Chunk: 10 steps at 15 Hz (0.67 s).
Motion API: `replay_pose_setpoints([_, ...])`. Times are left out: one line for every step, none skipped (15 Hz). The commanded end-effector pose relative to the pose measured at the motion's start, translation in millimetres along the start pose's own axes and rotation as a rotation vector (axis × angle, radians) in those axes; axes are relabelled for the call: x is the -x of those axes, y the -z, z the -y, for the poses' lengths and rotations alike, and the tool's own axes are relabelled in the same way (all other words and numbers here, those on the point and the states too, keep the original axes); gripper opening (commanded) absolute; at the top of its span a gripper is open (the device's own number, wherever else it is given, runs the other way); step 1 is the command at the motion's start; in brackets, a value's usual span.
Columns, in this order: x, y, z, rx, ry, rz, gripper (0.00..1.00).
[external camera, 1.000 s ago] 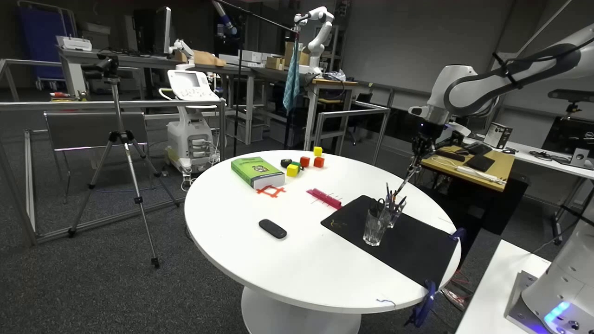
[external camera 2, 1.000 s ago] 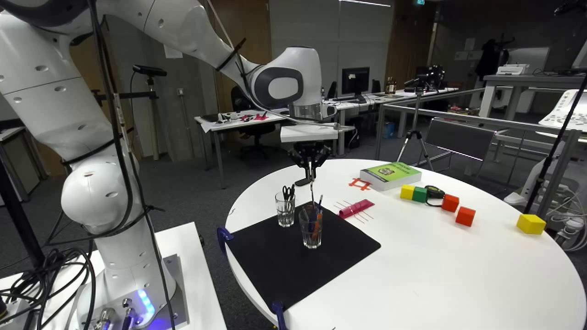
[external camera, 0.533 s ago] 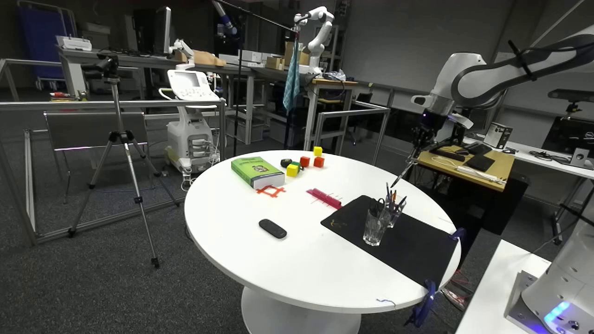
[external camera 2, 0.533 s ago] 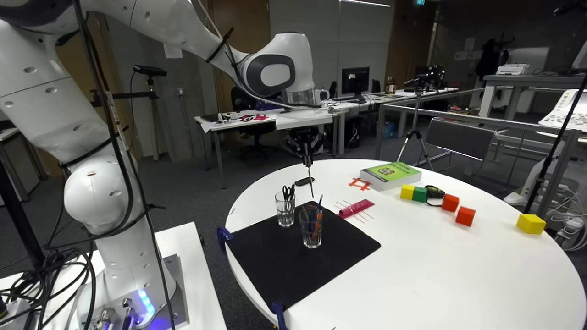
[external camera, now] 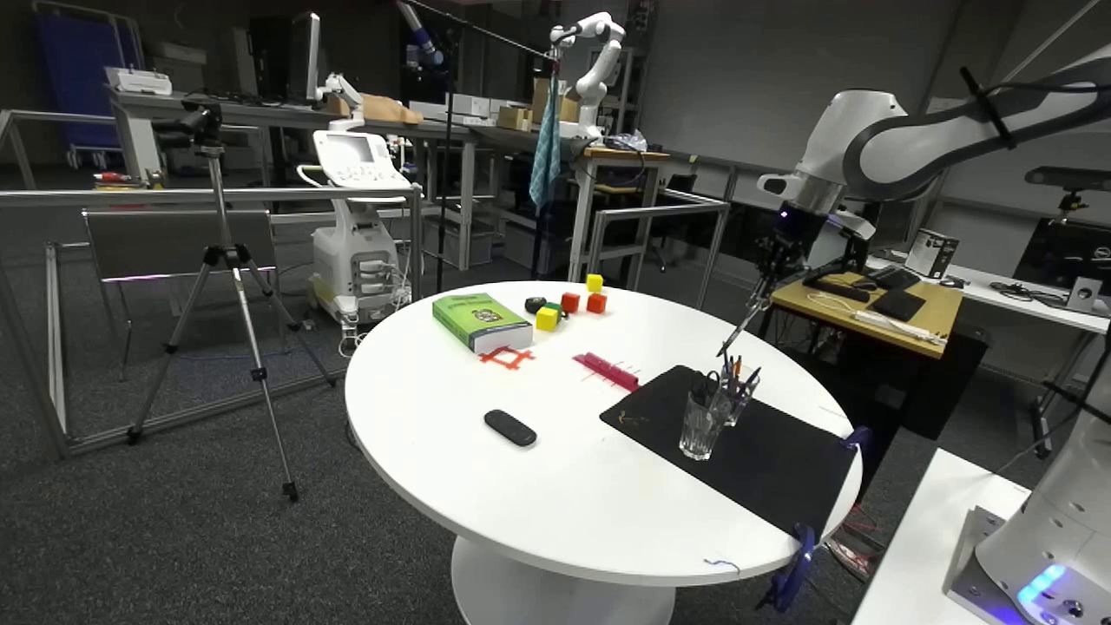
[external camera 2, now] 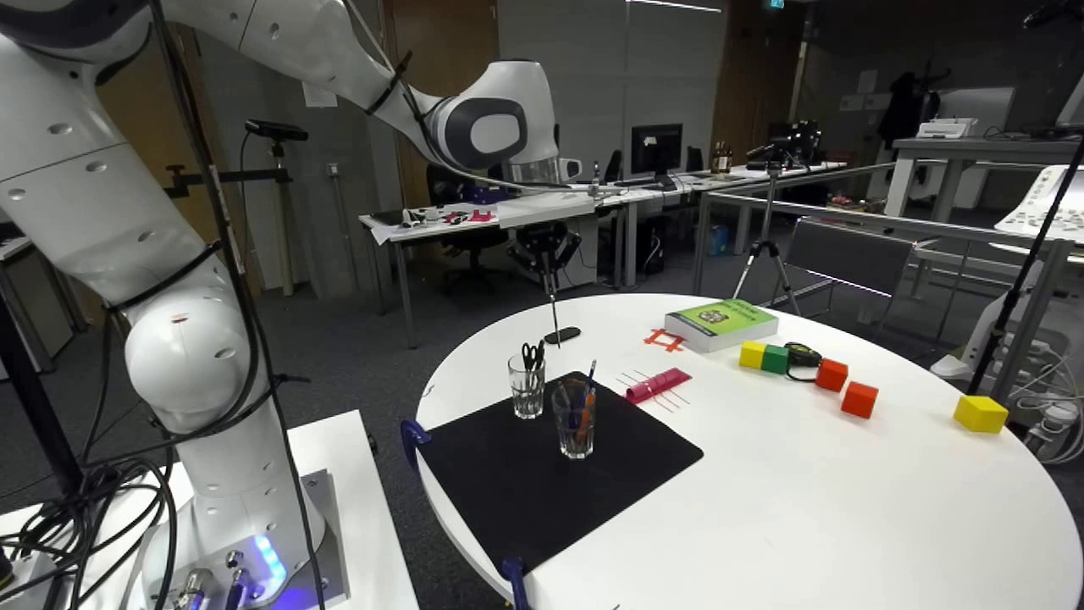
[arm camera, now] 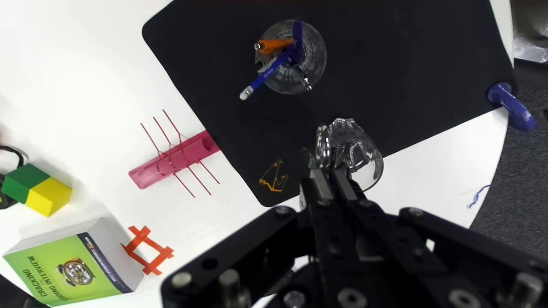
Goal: Pick up the silver scissors from the glass cup on the right and put it in the glass cup on the left
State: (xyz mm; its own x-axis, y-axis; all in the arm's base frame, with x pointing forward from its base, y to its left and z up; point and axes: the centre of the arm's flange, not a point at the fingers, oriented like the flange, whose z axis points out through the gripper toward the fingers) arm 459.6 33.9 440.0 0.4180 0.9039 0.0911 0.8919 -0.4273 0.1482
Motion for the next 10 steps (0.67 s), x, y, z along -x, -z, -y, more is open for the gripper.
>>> replay_pose_setpoints([-23,1,9,-0.031,0.024,-0.007,0.01])
replay_pose_setpoints([-28,0,12,-0.038,0.033,-0.008,0.01])
replay_pose_setpoints([-33,-2,15,-0.048,0.038,-0.016,0.01])
replay_pose_setpoints([-37,-3,18,-0.057,0.042,-0.025,0.01])
replay_pose_setpoints([-40,-4,21,-0.067,0.041,-0.032,0.01])
replay_pose_setpoints([-43,-6,22,-0.074,0.036,-0.040,0.01])
replay_pose_setpoints([-44,-7,23,-0.084,0.027,-0.046,0.01])
replay_pose_setpoints([-39,-12,25,-0.060,0.045,-0.032,0.01])
replay_pose_setpoints([-39,-14,26,-0.064,0.046,-0.031,0.06])
replay_pose_setpoints([-39,-15,26,-0.066,0.046,-0.029,0.06])
